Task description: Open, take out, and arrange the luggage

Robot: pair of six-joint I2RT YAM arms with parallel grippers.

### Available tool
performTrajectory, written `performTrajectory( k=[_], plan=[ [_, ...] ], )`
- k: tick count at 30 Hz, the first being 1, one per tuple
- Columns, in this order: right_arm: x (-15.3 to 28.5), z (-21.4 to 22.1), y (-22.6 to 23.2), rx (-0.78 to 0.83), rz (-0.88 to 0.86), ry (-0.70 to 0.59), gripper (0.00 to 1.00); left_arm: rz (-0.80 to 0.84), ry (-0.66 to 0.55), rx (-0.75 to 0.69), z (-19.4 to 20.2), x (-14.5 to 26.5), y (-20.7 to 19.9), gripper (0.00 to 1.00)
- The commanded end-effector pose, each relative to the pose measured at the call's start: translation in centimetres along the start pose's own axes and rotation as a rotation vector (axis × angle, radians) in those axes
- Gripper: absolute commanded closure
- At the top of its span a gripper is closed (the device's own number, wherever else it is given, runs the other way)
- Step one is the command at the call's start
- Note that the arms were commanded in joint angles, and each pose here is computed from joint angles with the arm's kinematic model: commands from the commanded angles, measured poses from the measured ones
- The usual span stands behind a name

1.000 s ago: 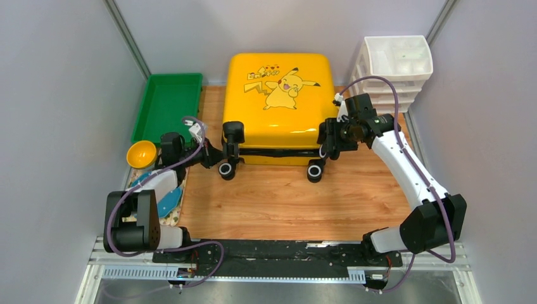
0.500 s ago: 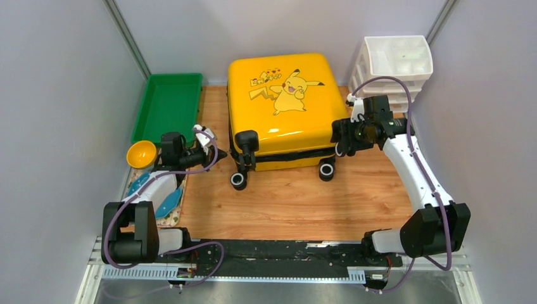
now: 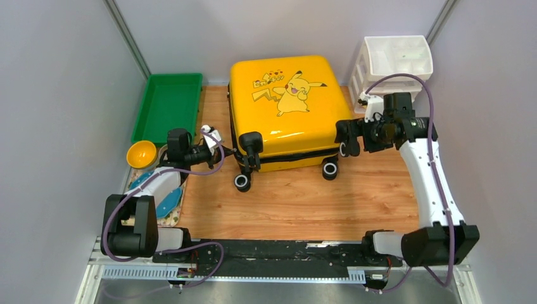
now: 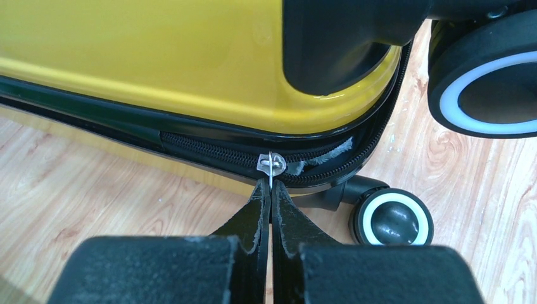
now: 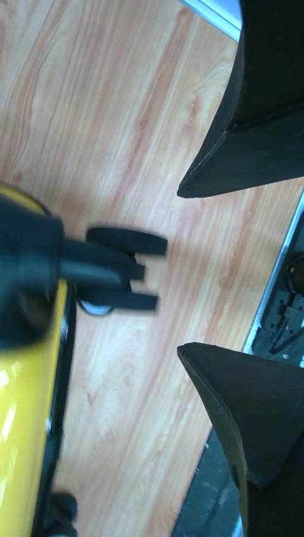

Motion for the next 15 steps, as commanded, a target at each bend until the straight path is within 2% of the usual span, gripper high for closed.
performTrajectory(
  k=[1, 6, 9, 12, 13, 15],
  plan=[
    [4.2, 1.1, 4.3, 0.087, -0.119, -0.051, 0.12, -0.022, -0.095, -0.139, -2.5, -0.1, 1.2, 1.0],
    [3.7, 1.4, 9.9, 0.195, -0.246, -0.023, 0.12, -0.045, -0.106, -0.113, -2.6, -0.1, 1.3, 1.0],
    [2.5, 0.7, 10.5, 0.227, -0.23, -0.009, 0.14, -0.09, -0.086, -0.098, -2.6, 0.2, 2.1, 1.0],
    [1.0, 0.0, 9.5, 0.267, -0.096, -0.007, 0.15, -0.143, -0.064, -0.072, -2.4, 0.9, 3.4, 1.0],
    [0.9, -0.5, 8.6, 0.282, 0.021, -0.029, 0.14, -0.142, -0.067, -0.082, -2.6, 0.9, 3.7, 1.0],
    [0.9, -0.9, 7.7, 0.28, 0.133, -0.049, 0.14, -0.131, -0.061, -0.086, -2.6, 1.0, 3.6, 1.0]
  ],
)
Point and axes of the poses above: each gripper's point midway between its finger pads, its own x axis back along the fingers, its own y axis along the line the jaws close on, z = x × y, the point moved 10 cm from there along x, back along the fingers, and after that the axes turned 10 degrees about -x, right-handed, at the moved point
